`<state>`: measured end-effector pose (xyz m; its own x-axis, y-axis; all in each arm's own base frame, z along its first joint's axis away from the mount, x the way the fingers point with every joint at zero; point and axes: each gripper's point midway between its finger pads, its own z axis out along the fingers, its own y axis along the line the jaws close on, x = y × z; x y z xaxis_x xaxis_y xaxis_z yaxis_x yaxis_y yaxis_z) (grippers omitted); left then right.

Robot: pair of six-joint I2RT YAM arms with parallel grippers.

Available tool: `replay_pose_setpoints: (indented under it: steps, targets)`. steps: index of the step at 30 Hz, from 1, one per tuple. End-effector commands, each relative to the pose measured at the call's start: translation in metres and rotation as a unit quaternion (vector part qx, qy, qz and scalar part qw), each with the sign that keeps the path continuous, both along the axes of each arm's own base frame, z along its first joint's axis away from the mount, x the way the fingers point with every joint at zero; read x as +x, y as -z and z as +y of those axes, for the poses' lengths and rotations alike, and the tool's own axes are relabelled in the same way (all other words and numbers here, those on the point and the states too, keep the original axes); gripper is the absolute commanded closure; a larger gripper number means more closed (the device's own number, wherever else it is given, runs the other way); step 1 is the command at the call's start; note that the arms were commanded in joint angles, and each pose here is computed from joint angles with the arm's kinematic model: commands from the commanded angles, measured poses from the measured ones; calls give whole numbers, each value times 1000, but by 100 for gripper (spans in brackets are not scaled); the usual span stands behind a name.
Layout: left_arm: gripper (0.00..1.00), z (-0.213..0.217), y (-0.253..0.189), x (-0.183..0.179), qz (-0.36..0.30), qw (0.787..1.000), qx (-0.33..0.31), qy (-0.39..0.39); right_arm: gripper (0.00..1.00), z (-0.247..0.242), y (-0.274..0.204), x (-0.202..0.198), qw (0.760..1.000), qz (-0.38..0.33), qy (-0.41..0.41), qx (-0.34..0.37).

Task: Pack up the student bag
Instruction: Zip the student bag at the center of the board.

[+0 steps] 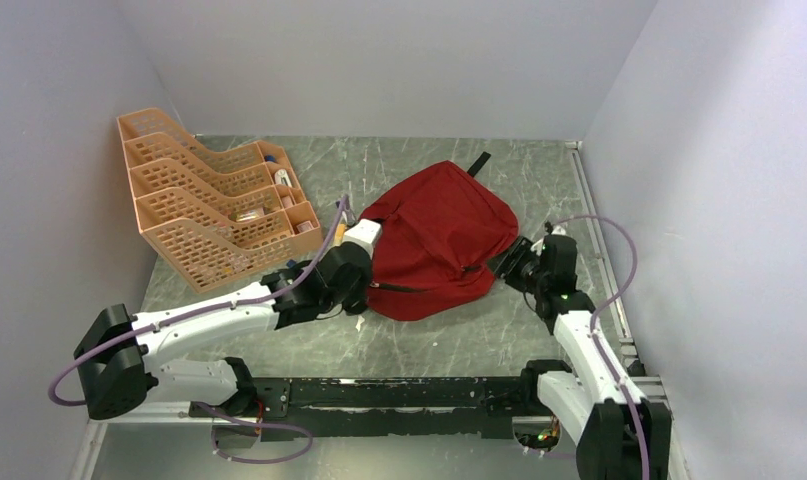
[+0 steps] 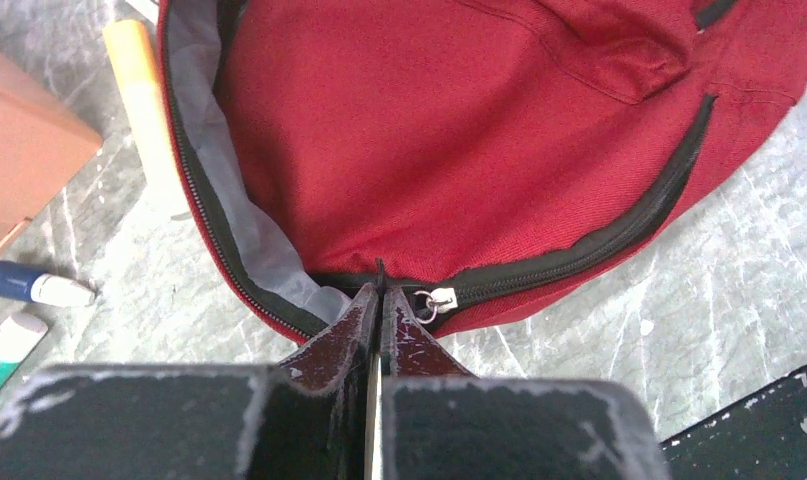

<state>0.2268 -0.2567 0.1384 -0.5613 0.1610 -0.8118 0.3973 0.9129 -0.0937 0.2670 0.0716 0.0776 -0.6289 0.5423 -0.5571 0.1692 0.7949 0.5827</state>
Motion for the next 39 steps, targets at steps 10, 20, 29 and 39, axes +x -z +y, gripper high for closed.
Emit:
replay_pose_setpoints:
  steps: [10,20,29,39]
  targets:
    - [95,-33,-20,2,-5,997,-54,49,45,56,-106,9,970,-159,-182,34]
    - [95,-15,-20,5,-12,998,-56,6,39,177,-122,-31,859,-309,-404,-59]
    - [95,-10,-19,2,-11,998,-64,-3,41,220,-89,-69,649,-475,-539,-252]
    - [95,-20,-26,0,-13,996,-90,16,46,240,-95,-74,651,-520,-515,-204]
